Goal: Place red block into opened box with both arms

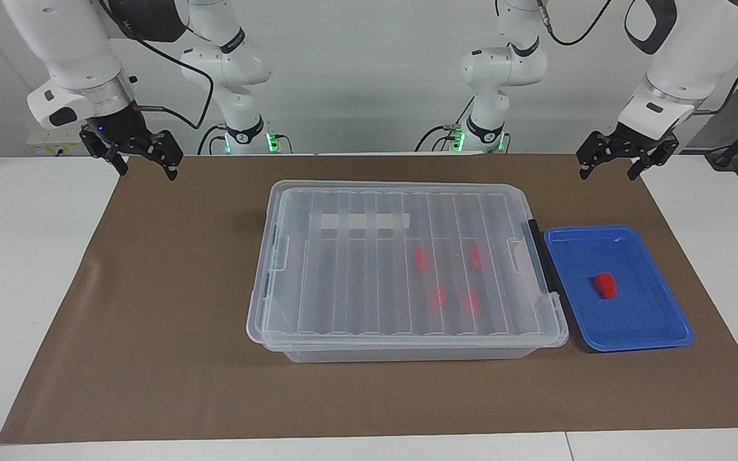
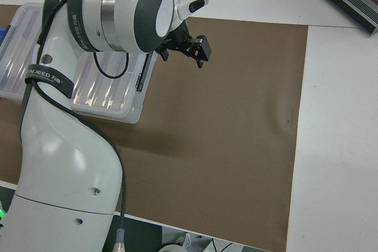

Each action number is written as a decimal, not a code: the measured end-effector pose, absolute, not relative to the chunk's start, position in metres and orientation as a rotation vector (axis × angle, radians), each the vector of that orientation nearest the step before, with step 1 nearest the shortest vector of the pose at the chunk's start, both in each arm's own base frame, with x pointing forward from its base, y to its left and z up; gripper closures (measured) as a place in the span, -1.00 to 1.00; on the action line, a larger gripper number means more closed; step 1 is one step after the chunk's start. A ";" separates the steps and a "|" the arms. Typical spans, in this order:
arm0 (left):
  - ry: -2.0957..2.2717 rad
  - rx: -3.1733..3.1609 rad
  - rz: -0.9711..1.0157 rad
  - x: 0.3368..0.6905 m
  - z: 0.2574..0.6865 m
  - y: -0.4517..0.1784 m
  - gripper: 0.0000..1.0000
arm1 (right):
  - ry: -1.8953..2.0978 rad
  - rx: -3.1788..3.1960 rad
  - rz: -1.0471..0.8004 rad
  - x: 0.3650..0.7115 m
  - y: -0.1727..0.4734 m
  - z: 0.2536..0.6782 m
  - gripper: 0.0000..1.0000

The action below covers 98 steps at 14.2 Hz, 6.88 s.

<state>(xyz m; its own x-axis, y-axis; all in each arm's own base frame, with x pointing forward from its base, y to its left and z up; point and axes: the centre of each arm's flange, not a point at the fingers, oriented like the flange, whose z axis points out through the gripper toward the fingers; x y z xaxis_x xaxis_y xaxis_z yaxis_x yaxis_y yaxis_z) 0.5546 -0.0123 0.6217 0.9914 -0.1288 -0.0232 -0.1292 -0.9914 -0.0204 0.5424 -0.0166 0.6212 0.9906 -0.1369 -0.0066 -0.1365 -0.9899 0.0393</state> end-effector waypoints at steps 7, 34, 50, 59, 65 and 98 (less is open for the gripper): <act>0.202 -3.113 0.034 0.555 0.622 -0.012 -1.00 | -0.205 3.096 -0.008 0.543 -0.014 0.622 -1.00; 0.201 -3.113 0.034 0.555 0.622 -0.012 -1.00 | -0.094 3.134 0.120 0.593 0.147 0.466 -0.98; 0.201 -3.113 0.038 0.554 0.622 -0.012 -1.00 | 0.065 3.098 0.114 0.606 0.081 0.464 -0.99; -0.039 -3.117 0.033 0.542 0.629 0.070 -1.00 | 0.276 3.055 0.077 0.611 0.007 0.464 -0.98; -0.288 -3.092 -0.205 0.559 0.581 0.075 -1.00 | 0.466 3.012 0.064 0.610 -0.044 0.468 -0.98; 0.006 -3.093 -0.151 0.608 0.300 0.109 0.29 | -0.162 3.082 0.025 0.548 -0.014 0.618 -1.00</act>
